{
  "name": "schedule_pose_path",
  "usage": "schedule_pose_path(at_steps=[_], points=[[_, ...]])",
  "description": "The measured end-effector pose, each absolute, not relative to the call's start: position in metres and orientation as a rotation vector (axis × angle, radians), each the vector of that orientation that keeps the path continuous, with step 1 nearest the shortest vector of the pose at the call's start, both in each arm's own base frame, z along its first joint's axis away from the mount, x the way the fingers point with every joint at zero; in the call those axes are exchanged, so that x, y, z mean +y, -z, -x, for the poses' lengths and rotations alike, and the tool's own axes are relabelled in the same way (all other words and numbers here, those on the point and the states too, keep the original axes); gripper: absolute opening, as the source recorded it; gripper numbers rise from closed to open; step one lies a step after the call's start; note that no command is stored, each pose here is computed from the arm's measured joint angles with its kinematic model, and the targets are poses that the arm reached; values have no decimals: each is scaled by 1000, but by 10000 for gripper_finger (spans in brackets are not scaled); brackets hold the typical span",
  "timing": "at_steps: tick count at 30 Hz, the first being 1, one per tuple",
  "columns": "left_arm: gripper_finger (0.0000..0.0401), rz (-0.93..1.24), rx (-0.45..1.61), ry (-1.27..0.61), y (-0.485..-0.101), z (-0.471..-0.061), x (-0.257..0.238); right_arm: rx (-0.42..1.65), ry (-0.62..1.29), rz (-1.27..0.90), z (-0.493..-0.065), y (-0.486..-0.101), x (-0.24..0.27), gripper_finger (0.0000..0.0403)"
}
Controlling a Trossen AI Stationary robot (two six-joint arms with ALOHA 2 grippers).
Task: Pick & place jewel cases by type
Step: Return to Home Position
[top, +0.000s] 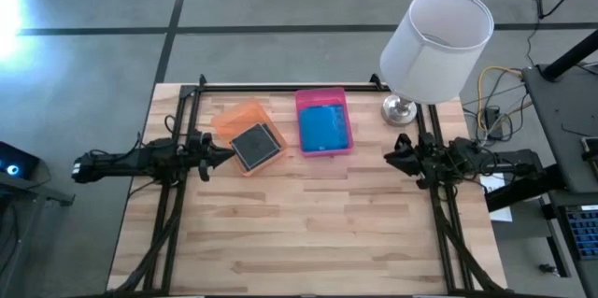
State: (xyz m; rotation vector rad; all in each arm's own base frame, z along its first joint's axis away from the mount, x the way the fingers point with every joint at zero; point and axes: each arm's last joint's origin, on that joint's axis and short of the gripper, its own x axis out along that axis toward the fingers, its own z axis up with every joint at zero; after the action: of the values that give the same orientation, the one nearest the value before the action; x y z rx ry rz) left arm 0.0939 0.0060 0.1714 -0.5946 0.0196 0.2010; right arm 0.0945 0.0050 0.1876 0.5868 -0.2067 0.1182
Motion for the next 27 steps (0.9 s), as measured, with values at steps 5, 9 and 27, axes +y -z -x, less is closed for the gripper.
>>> schedule_pose_path(at_steps=[5, 9, 27], points=[[0, 593, 40, -207, -171, -95, 6, -171, -110, -587, -96, -185, 5, 81], [0, 592, 42, -208, -170, -95, 6, -70, -79, -584, -100, -175, 6, 75], [0, 592, 46, -210, -170, -96, 6, 24, -30, -538, -105, -166, 5, 68]])
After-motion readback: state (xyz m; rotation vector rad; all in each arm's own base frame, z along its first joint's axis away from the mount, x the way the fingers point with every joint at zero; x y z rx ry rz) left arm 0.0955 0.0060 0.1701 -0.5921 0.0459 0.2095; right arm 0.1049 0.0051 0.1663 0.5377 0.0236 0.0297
